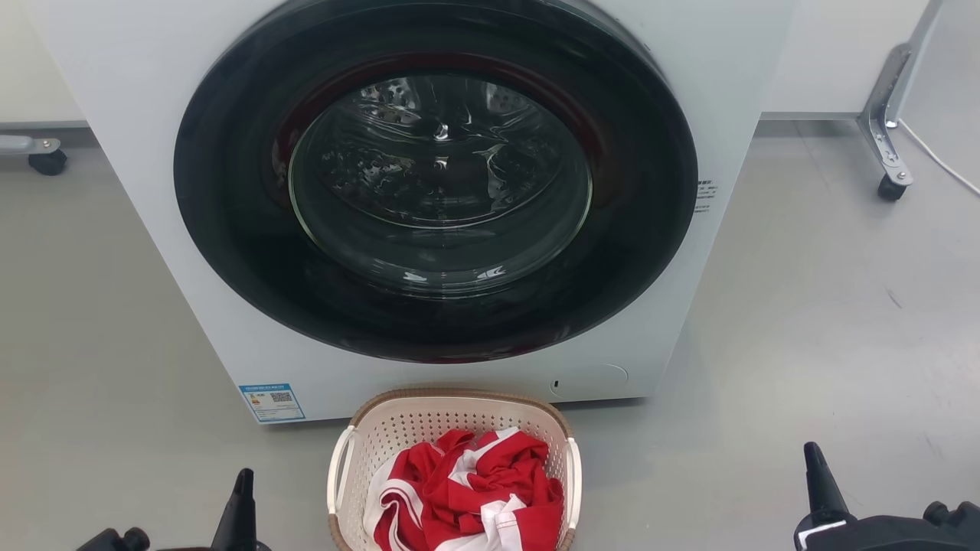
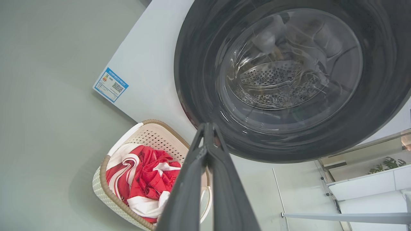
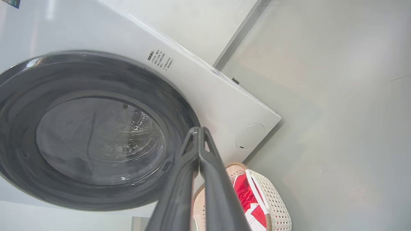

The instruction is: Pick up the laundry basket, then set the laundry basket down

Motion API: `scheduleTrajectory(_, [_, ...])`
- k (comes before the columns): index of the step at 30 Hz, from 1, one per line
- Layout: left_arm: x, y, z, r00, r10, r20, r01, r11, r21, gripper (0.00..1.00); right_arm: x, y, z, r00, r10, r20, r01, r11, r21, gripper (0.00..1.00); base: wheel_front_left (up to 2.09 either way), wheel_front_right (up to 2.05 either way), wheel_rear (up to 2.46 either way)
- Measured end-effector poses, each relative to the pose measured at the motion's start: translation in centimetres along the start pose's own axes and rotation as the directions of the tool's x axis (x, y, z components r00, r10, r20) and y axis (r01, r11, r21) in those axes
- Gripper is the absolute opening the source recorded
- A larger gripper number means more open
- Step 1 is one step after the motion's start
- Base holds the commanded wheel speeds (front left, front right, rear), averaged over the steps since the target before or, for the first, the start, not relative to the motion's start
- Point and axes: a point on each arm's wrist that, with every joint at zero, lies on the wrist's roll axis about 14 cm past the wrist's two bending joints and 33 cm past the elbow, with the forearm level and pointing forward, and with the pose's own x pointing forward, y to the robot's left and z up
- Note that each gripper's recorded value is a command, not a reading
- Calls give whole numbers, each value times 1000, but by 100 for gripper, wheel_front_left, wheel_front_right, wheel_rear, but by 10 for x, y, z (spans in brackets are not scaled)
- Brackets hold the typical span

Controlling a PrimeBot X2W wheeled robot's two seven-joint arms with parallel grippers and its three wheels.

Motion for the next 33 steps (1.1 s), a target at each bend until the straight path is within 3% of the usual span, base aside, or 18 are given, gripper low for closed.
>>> scheduleTrajectory(17, [11,-12,11,998,-57,7,57,962,-269,0,7,-3,14,1000,18,12,-21,963,269,0,0,0,0])
scheduleTrajectory(33, [18,-23,24,992,-120,40,124,852,-509,0,13,0,33,996,61,58,-82,861,502,0,0,0,0])
